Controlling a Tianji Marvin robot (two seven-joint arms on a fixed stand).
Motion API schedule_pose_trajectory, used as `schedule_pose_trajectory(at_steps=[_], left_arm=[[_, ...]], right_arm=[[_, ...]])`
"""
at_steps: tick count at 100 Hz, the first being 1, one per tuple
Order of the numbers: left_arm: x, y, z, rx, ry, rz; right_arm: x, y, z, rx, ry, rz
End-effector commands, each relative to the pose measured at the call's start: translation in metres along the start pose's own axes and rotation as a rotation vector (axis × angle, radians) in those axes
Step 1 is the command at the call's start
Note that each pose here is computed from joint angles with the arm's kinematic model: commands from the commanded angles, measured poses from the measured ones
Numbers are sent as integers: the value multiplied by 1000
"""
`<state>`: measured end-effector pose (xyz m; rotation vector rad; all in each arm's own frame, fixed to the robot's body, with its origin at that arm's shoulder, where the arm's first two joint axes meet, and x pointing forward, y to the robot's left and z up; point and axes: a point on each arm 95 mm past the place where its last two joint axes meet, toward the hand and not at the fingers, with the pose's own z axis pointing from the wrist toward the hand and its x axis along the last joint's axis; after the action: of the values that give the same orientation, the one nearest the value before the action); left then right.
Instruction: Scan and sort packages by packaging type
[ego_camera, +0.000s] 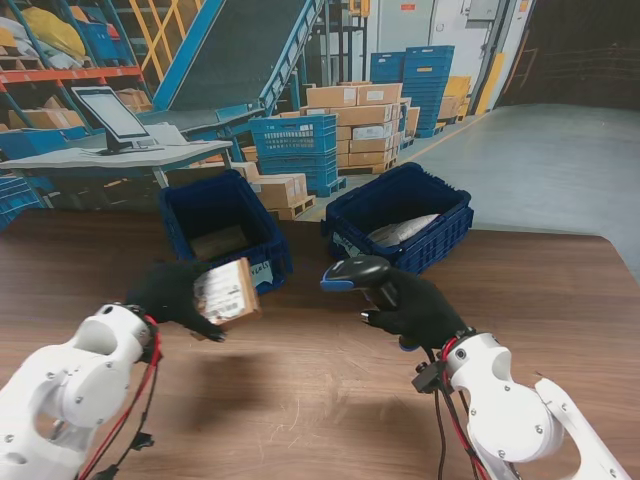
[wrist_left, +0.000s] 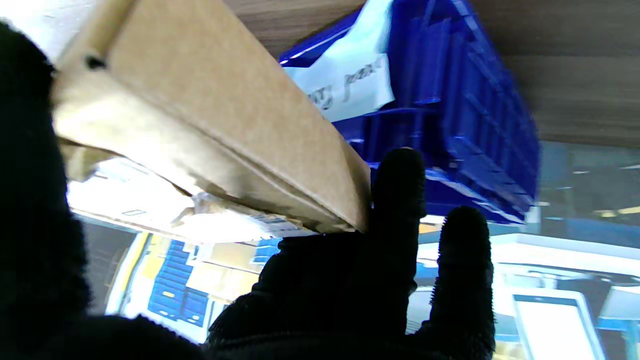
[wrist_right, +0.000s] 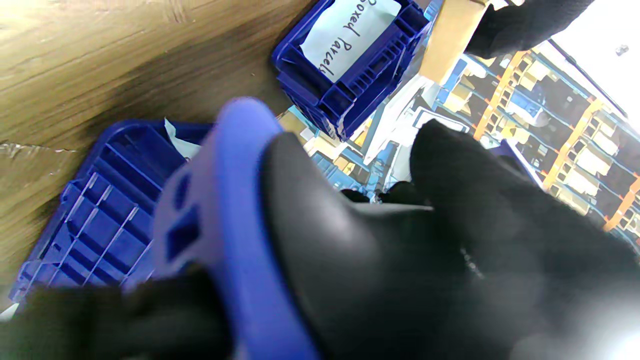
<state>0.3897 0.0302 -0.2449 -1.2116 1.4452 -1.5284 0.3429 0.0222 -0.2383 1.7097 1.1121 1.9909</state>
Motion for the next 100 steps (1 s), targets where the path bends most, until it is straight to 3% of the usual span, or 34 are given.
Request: schedule_pose_trajectory(at_steps=[1,52,100], left_arm=[[13,6,5,-12,39,-22],[64,53,46,-59,262,-6],[78,88,81,-146,329,-9]], right_arm=[[1,-1,-3,12,1,6],[-9,13,-8,12,-30,6],[-20,15,-10,40,-44,15]])
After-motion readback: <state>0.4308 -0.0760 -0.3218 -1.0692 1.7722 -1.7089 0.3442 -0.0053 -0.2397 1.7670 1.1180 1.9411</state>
